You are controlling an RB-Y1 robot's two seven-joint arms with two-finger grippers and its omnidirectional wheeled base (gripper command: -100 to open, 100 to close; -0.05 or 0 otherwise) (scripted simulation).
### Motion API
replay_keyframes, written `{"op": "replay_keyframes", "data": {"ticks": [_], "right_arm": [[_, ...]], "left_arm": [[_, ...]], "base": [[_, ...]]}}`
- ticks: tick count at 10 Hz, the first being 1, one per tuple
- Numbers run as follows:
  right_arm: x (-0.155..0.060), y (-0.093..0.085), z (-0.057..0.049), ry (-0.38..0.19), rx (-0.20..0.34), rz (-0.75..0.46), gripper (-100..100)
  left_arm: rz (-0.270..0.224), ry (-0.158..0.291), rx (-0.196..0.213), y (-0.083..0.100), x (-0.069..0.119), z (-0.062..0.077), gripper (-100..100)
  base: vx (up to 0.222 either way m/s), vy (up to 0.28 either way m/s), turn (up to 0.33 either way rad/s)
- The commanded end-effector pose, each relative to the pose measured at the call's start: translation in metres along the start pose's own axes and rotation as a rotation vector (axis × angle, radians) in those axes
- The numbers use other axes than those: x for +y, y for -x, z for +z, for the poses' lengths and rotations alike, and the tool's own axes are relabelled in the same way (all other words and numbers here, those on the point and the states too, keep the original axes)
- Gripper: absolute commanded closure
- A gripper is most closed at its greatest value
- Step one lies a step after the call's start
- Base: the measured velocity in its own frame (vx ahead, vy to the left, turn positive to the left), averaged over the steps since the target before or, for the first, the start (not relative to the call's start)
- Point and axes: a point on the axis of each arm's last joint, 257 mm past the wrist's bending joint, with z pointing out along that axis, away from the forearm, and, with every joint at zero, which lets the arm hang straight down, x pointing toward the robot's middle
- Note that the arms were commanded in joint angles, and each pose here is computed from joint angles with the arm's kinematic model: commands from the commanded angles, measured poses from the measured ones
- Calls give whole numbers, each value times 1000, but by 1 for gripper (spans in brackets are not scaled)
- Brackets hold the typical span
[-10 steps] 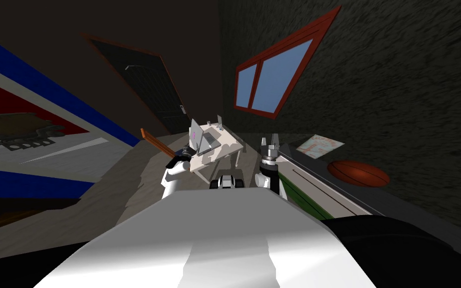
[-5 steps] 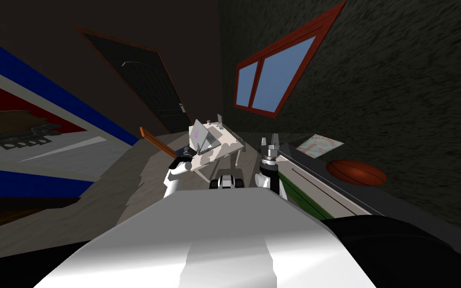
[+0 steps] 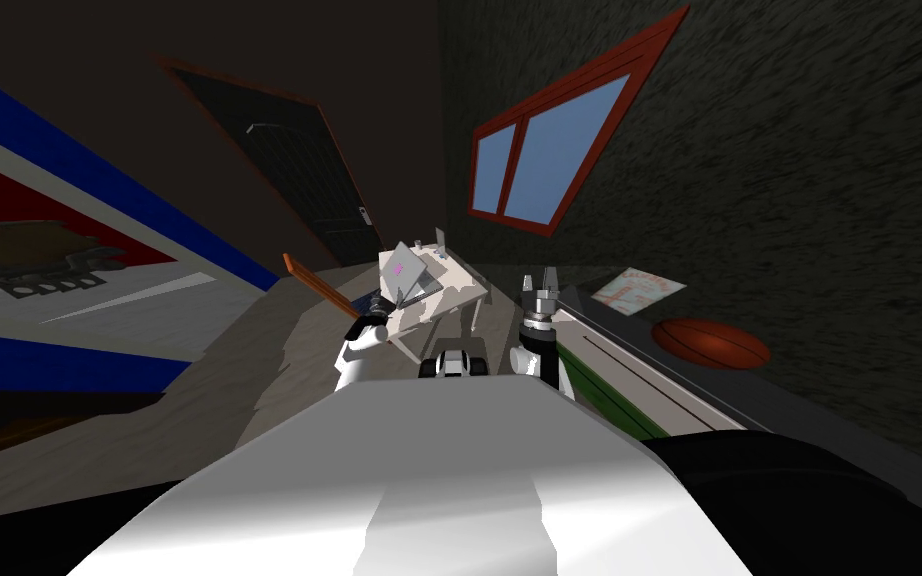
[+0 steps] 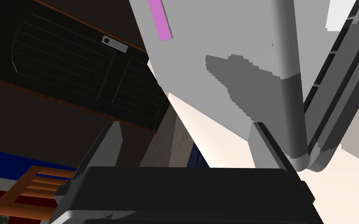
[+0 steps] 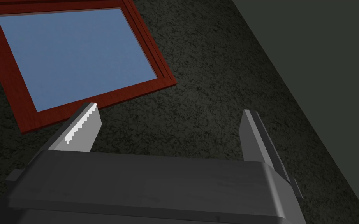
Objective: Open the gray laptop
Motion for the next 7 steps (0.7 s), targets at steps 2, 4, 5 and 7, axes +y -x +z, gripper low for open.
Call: {"op": "replay_keyframes", "data": {"ticks": [2, 4, 5, 7], "right_arm": [[0, 0, 0, 0, 0, 0, 0], [0, 0, 0, 0, 0, 0, 0], [0, 0, 0, 0, 0, 0, 0], [0, 0, 0, 0, 0, 0, 0]], "left_arm": [[-92, 7, -2, -15, 32, -1, -100], [-78, 3, -2, -13, 26, -2, -100], [-77, 3, -2, -13, 26, -2, 100], [-23, 23, -13, -6, 19, 0, 100]], "base": [[-13, 8, 5], [-3, 1, -1], [0, 0, 0], [26, -62, 40]]}}
